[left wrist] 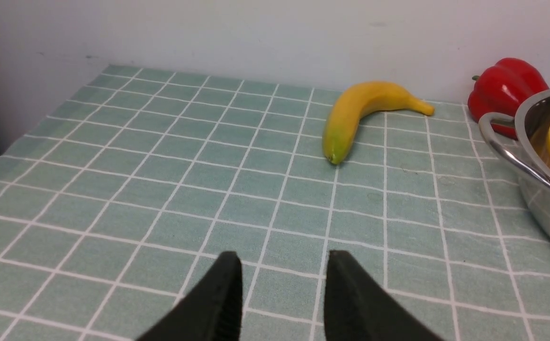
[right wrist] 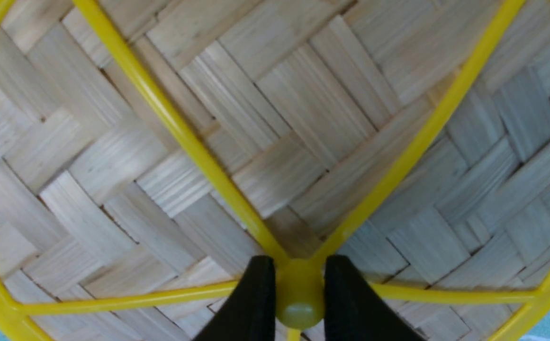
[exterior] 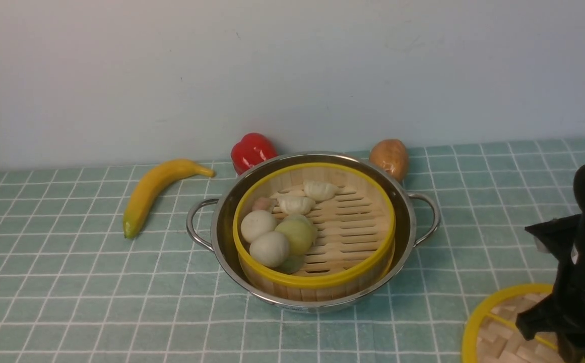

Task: Place the steamer in the pot on the blue tablecloth, and put the lid on the steamer.
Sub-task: 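Move the gripper down to the bamboo steamer lid and grasp its center knob, then place the bamboo steamer lid onto the steamer basket in the pot with the right gripper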

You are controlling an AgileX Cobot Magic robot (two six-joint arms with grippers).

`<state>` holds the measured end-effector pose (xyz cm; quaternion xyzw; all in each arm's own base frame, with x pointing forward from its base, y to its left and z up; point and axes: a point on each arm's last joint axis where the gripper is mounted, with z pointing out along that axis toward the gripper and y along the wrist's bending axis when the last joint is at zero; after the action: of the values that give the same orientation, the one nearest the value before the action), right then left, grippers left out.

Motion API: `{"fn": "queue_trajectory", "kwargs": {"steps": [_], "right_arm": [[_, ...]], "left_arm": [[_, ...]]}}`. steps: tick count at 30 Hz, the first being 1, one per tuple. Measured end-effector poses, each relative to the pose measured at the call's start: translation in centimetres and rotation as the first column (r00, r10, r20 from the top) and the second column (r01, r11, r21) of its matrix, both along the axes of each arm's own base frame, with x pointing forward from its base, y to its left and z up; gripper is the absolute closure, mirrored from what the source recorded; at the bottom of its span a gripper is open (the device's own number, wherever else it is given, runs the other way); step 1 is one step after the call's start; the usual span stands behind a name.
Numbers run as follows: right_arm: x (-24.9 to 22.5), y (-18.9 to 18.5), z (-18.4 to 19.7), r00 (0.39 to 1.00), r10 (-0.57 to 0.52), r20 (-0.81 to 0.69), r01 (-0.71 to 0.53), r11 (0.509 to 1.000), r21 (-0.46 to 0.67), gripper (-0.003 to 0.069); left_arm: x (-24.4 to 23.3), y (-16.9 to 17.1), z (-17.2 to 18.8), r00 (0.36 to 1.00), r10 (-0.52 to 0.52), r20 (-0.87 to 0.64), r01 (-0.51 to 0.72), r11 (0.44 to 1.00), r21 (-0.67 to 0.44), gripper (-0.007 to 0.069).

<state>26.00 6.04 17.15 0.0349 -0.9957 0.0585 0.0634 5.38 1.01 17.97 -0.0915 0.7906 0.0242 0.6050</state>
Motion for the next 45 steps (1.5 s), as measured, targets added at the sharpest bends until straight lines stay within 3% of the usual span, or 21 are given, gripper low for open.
{"fn": "queue_trajectory", "kwargs": {"steps": [10, 22, 28, 32, 39, 40, 45], "right_arm": [[-0.1, -0.2, 0.8, 0.999, 0.018, 0.049, -0.018, 1.0, -0.009, 0.0516], [0.0, -0.6, 11.0, 0.934, 0.056, 0.352, -0.061, 0.998, 0.003, 0.0516], [0.8, 0.9, 14.1, 0.897, 0.118, 0.426, -0.19, 0.973, 0.131, 0.0516], [2.7, 2.9, 15.8, 0.847, 0.163, 0.507, -0.308, 0.927, 0.216, 0.0516], [5.3, 7.5, 16.9, 0.758, 0.318, 0.569, -0.5, 0.844, 0.194, 0.0516], [6.2, 9.5, 17.0, 0.721, 0.368, 0.587, -0.559, 0.81, 0.179, 0.0516], [8.2, 13.6, 15.4, 0.67, 0.456, 0.586, -0.65, 0.742, 0.165, 0.0516]], "left_arm": [[0.0, 0.0, 0.0, 1.0, 0.0, 0.0, 0.0, 1.0, 0.0, 0.0382], [0.0, 0.0, 0.0, 1.0, 0.0, 0.0, 0.0, 1.0, 0.0, 0.0382], [0.0, 0.0, 0.0, 1.0, 0.0, 0.0, 0.0, 1.0, 0.0, 0.0382], [0.0, 0.0, 0.0, 1.0, 0.0, 0.0, 0.0, 1.0, 0.0, 0.0382], [0.0, 0.0, 0.0, 1.0, 0.0, 0.0, 0.0, 1.0, 0.0, 0.0382], [0.0, 0.0, 0.0, 1.0, 0.0, 0.0, 0.0, 1.0, 0.0, 0.0382], [0.0, 0.0, 0.0, 1.0, 0.0, 0.0, 0.0, 1.0, 0.0, 0.0382]]}}
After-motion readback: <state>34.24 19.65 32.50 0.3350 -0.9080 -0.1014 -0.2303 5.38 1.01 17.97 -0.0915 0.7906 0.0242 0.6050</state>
